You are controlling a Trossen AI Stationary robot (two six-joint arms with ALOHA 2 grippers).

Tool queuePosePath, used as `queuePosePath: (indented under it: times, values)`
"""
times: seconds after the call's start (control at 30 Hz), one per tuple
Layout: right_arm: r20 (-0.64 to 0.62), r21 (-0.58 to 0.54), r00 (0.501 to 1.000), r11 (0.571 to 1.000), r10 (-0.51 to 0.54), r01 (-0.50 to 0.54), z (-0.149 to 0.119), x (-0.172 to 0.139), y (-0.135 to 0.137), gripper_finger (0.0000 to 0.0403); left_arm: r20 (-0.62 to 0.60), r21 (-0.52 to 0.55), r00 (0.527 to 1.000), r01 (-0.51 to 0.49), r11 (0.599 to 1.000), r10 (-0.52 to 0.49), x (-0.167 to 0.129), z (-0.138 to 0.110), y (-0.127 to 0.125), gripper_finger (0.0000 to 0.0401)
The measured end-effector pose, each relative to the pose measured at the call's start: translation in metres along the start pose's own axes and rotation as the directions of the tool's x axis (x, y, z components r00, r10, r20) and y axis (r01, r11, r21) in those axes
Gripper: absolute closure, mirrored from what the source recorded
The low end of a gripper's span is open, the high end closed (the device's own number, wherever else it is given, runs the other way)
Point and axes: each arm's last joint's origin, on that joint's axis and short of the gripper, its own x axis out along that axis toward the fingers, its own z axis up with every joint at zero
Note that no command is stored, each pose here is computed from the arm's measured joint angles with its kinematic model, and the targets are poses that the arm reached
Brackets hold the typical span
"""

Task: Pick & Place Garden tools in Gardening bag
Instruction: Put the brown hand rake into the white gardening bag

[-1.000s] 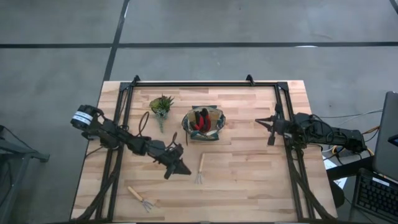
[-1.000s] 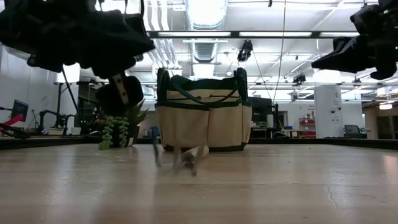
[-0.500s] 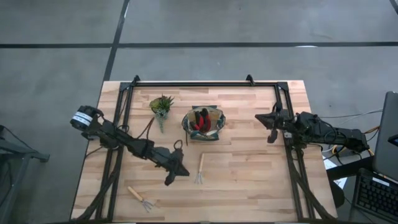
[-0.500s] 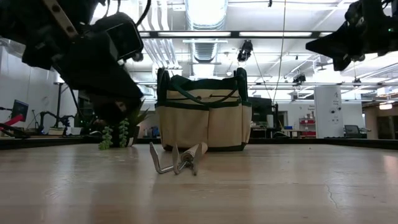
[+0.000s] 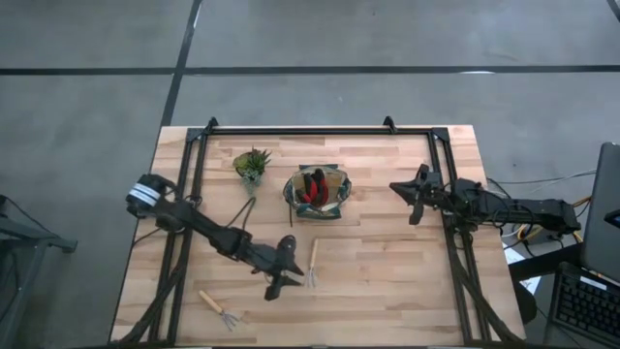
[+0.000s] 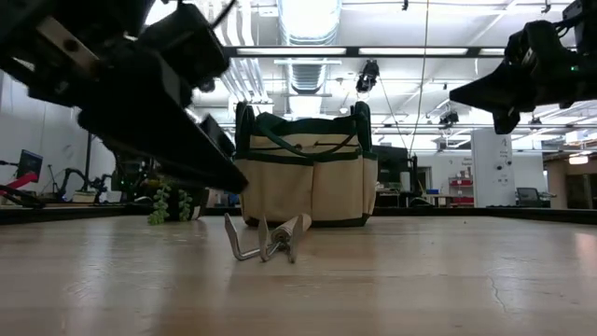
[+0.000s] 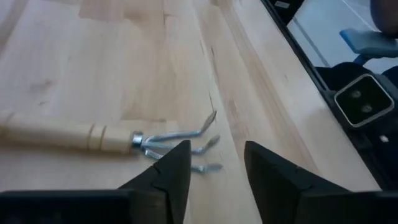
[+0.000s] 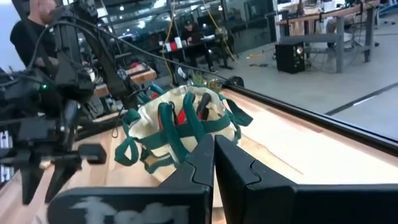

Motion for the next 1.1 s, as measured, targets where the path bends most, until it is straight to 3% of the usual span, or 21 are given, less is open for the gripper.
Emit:
queuePosePath:
  times: [0.27, 0.7, 0.87, 1.1]
  values:
    - [0.002, 0.001, 1.000, 1.000, 0.001, -0.001, 0.000, 0.000, 0.000, 0.0394, -0.066, -0.020, 0.998, -0.002, 1.000, 0.000, 0.023, -0.013, 0.001, 0.0238]
    - [0.000, 0.027, 1.000, 1.000, 0.004, -0.004, -0.001, 0.000, 0.000, 0.0394, -0.075, -0.046, 0.997, -0.018, 0.999, 0.015, 0.025, -0.020, 0.002, 0.0244]
    - [0.031, 0.025, 1.000, 1.000, 0.005, -0.006, 0.002, 0.000, 0.001, 0.0394, -0.058, -0.056, 0.998, -0.036, 0.998, 0.032, 0.025, -0.019, 0.003, 0.0274]
    - [0.015, 0.029, 0.999, 0.999, 0.035, -0.035, 0.001, 0.001, 0.002, 0.0394, -0.047, -0.053, 0.998, -0.033, 0.998, 0.030, 0.025, -0.018, 0.002, 0.0360]
